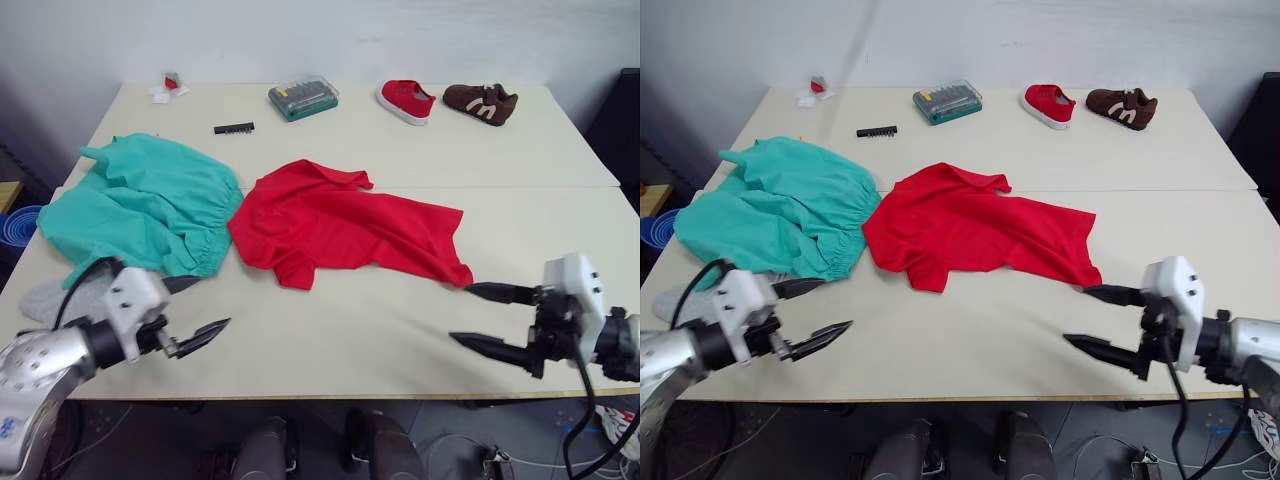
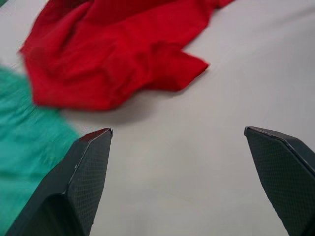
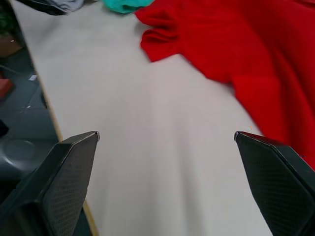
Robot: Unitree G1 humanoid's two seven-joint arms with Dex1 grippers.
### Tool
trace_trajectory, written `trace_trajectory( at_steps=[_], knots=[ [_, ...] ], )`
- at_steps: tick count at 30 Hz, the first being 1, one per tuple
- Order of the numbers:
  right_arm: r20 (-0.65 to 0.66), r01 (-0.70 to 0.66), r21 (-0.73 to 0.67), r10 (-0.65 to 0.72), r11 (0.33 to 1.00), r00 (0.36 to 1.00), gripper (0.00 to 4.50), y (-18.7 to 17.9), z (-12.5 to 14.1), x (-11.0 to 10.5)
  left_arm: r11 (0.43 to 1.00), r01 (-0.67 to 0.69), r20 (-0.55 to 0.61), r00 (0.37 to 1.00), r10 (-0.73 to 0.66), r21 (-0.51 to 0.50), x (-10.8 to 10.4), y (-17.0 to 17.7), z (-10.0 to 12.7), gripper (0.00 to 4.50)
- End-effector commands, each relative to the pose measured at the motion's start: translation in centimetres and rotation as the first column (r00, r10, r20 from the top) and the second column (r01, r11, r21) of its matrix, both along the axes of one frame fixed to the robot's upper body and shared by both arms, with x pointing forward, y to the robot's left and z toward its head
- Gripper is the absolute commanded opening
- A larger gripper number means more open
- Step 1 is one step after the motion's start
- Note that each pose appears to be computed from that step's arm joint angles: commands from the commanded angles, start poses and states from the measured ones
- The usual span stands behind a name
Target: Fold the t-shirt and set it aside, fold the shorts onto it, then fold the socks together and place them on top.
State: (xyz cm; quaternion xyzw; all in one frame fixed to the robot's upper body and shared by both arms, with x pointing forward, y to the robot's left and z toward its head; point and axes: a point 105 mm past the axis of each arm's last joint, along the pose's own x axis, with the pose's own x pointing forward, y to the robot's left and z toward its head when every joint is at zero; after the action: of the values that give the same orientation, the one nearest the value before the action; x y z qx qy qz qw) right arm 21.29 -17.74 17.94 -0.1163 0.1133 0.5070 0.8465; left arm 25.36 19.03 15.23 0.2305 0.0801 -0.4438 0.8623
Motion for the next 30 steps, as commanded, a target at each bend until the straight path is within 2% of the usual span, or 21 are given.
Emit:
trace_trajectory(
  at_steps=[1, 5, 9, 13, 20, 23, 27, 30],
  knots=[
    [0.047, -0.055, 0.006, 0.055, 0.998, 0.997, 4.49, 2.2, 0.7, -0.7, 0.986, 0.137, -0.011, 0.991, -0.137, 0.090, 1.4, -1.9, -1.1, 4.50],
    [0.057, -0.041, 0.015, 0.040, 0.999, 0.998, 4.49, 2.9, 0.6, -0.7, 0.950, 0.266, 0.036, 0.961, -0.275, 0.164, 4.5, -4.6, -1.3, 4.50],
    [0.067, -0.016, 0.002, 0.015, 1.000, 0.998, 4.49, 2.9, 0.3, -0.6, 0.922, 0.325, 0.061, 0.937, -0.344, 0.211, 6.6, -6.3, -1.4, 4.50],
    [0.075, 0.017, 0.018, -0.018, 1.000, 0.997, 4.49, 3.0, 0.4, -0.5, 0.861, 0.438, 0.025, 0.888, -0.459, 0.258, 7.0, -8.1, -2.5, 4.50],
    [0.083, 0.058, 0.037, -0.061, 0.998, 0.995, 4.49, 2.8, 0.4, -0.3, 0.858, 0.433, 0.068, 0.882, -0.467, 0.278, 8.4, -9.0, -2.9, 4.50],
    [0.083, 0.070, 0.046, -0.074, 0.996, 0.994, 4.50, 2.7, 0.3, -0.1, 0.857, 0.429, 0.078, 0.881, -0.467, 0.287, 8.6, -9.4, -3.3, 3.91],
    [0.083, 0.081, 0.051, -0.085, 0.995, 0.993, 4.50, 2.7, 0.2, 0.1, 0.859, 0.420, 0.085, 0.884, -0.460, 0.292, 9.1, -9.8, -3.7, 3.91],
    [0.083, 0.085, 0.050, -0.089, 0.995, 0.993, 4.50, 2.7, 0.1, 0.3, 0.869, 0.398, 0.097, 0.892, -0.442, 0.295, 9.7, -10.0, -3.8, 3.32]
  ],
)
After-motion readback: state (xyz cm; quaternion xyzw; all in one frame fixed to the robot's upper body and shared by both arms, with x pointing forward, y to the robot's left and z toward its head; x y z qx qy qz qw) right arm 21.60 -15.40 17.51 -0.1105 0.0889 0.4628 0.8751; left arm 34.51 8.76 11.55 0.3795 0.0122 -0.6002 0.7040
